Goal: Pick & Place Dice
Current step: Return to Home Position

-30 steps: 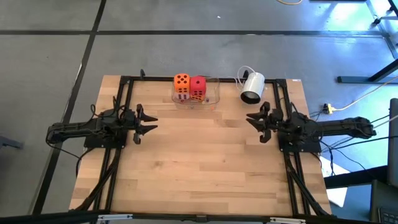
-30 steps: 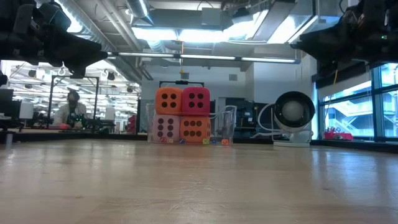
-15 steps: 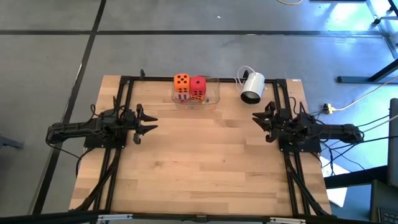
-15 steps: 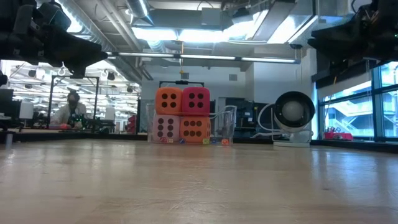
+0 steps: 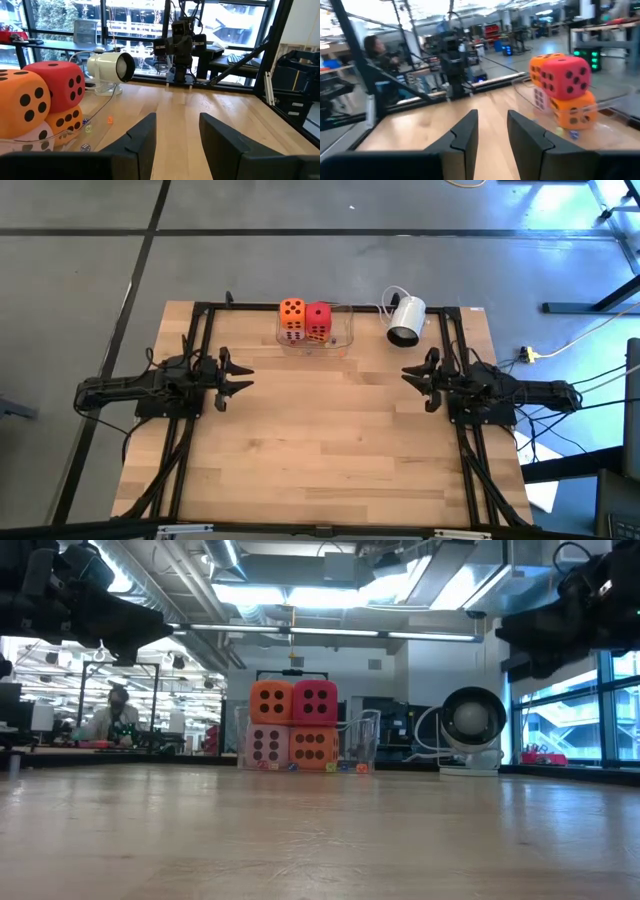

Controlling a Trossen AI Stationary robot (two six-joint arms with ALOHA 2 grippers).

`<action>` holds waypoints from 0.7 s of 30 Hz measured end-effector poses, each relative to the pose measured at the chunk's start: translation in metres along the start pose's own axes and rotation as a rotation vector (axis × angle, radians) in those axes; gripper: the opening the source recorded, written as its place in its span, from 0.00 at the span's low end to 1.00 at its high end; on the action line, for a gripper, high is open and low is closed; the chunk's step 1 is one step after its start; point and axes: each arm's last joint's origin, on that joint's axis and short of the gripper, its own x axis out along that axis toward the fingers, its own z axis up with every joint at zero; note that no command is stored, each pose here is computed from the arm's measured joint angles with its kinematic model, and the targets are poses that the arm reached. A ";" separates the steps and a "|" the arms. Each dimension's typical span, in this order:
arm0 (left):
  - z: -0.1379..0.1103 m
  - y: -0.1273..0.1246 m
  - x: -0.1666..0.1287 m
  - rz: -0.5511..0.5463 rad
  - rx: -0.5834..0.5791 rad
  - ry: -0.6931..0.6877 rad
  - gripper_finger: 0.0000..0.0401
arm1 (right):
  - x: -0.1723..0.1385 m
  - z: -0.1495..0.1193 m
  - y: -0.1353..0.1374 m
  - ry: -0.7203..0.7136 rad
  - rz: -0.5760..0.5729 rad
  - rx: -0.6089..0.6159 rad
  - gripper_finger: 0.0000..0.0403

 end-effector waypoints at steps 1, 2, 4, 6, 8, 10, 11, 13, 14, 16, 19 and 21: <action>0.000 0.000 0.000 0.000 0.000 0.000 0.36 | 0.000 0.001 0.001 -0.003 0.016 0.001 0.26; 0.000 0.000 0.000 0.000 0.000 0.001 0.36 | 0.000 0.001 0.001 -0.002 0.025 0.001 0.26; 0.000 0.000 0.000 0.000 0.000 0.001 0.36 | 0.000 0.000 0.001 0.001 0.029 0.001 0.26; 0.000 0.000 0.000 0.000 0.000 0.001 0.36 | 0.000 0.000 0.001 0.001 0.028 0.001 0.26; 0.000 0.000 0.000 0.000 0.000 0.000 0.36 | 0.000 0.001 0.001 0.000 0.028 0.001 0.26; 0.000 0.000 0.000 0.000 0.000 0.001 0.36 | 0.000 0.000 0.001 0.001 0.028 0.001 0.26; 0.000 0.000 0.000 0.000 0.000 0.000 0.36 | 0.000 0.001 0.001 0.000 0.028 0.001 0.26; 0.000 0.000 0.000 0.000 0.000 0.001 0.36 | 0.000 0.000 0.001 0.001 0.028 0.001 0.26; 0.000 0.000 0.000 0.000 0.000 0.001 0.36 | 0.000 0.001 0.001 0.000 0.028 0.001 0.26; 0.000 0.000 0.000 0.000 0.000 0.000 0.36 | 0.000 0.001 0.001 0.000 0.027 0.001 0.26; 0.000 0.000 0.000 0.000 0.000 0.001 0.36 | 0.000 0.000 0.001 0.000 0.026 0.001 0.26; 0.000 0.000 0.000 0.000 0.000 0.001 0.36 | 0.000 0.000 0.001 0.000 0.026 0.001 0.26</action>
